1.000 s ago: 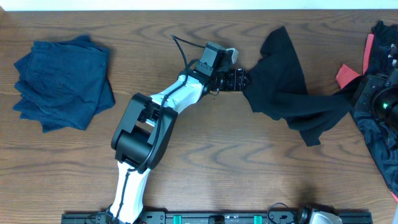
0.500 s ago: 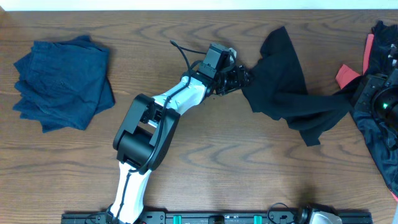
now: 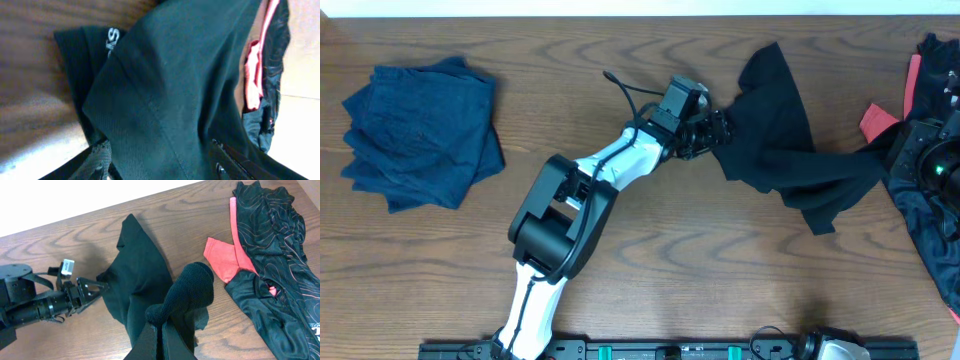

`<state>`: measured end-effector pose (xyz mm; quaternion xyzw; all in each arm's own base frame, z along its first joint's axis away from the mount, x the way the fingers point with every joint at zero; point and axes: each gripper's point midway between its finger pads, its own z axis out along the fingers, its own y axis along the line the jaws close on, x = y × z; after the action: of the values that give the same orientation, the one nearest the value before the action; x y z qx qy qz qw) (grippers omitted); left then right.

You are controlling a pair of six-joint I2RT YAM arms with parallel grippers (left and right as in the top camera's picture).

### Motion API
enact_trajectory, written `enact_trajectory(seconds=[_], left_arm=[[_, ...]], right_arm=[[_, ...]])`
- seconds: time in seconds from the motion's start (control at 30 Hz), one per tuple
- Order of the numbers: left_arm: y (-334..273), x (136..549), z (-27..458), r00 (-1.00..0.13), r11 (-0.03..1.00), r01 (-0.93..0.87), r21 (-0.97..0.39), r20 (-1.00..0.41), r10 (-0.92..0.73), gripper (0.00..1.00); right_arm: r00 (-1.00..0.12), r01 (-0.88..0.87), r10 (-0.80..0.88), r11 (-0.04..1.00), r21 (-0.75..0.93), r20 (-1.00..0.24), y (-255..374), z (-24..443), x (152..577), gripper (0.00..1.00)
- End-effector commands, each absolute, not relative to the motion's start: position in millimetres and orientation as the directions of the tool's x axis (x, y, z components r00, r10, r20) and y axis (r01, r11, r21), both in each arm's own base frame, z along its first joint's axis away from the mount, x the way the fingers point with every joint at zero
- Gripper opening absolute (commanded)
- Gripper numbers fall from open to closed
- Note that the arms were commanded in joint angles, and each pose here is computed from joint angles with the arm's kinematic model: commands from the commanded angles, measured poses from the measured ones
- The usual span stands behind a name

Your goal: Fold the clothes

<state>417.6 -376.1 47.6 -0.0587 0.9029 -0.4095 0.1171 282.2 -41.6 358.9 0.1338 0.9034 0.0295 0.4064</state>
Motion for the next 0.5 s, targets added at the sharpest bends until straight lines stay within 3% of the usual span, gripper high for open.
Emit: enact_trajectory(seconds=[0.0, 0.17, 0.47], left_arm=[[-372, 421, 36, -0.957, 0.682, -0.053, -0.729, -0.157, -0.243, 0.65], [-373, 418, 22, -0.959, 0.685, -0.089, -0.723, -0.123, -0.255, 0.64], [-383, 437, 41, -0.94, 0.631, -0.011, -0.776, -0.207, -0.27, 0.65]], right_arm=[[-0.631, 0.207, 0.255, 0.966, 0.158, -0.732, -38, 362, 281, 0.01], [-0.635, 0.208, 0.256, 0.965, 0.157, -0.729, -38, 361, 280, 0.01], [-0.637, 0.201, 0.245, 0.968, 0.15, -0.73, -38, 361, 280, 0.01]])
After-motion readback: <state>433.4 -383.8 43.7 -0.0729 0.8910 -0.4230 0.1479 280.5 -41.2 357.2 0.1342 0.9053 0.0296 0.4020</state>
